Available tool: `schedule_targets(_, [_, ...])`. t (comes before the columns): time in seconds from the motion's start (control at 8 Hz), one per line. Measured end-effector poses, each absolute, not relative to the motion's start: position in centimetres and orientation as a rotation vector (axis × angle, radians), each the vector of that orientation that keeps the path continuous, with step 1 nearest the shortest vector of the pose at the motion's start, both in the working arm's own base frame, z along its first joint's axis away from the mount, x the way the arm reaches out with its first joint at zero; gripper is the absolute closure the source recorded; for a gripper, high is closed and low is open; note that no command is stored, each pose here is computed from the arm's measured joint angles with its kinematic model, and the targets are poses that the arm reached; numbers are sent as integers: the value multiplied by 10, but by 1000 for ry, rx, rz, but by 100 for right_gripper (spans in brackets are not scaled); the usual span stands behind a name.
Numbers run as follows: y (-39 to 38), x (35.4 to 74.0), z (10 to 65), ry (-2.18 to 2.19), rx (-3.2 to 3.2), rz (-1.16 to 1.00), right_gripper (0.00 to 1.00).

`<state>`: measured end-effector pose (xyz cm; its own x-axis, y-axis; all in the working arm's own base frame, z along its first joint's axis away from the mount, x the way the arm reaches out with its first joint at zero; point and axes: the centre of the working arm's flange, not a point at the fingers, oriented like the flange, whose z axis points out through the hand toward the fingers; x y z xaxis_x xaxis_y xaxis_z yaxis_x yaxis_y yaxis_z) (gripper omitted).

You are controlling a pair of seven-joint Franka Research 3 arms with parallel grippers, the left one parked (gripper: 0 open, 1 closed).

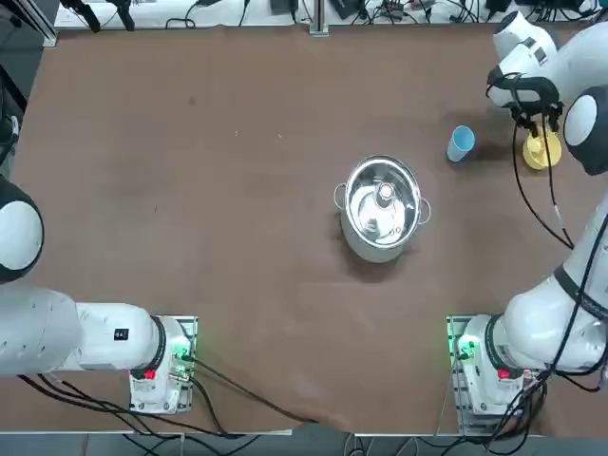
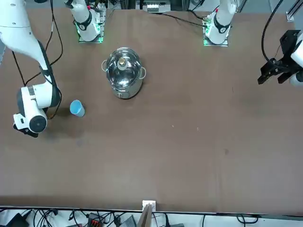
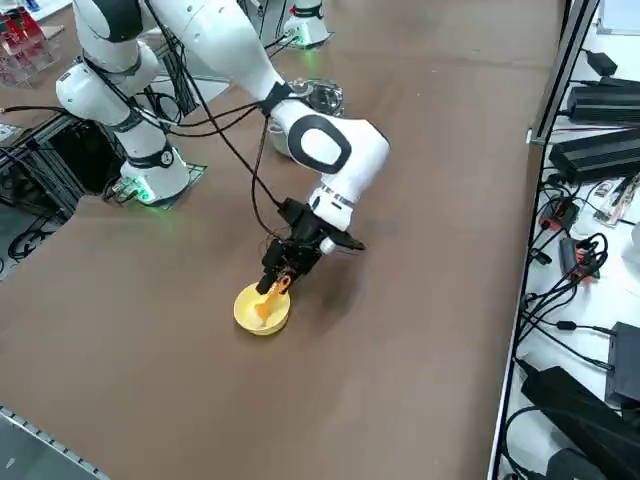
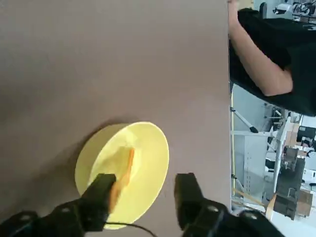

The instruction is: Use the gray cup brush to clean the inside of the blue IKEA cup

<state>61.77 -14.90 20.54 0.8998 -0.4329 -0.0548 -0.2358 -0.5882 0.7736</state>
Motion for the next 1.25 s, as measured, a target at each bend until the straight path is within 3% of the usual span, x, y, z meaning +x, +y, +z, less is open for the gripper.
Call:
schedule_targets(0.12, [-147,626,214,-484,2234,-276,4])
schedule_targets(0.25, [-139,635,223,-501,2275,-267,0])
schedule_targets(0.62, [-117,657,259,-518,2479,-349,0])
schedule_targets(1.25, [-110,667,389,-375,2696,-406,0])
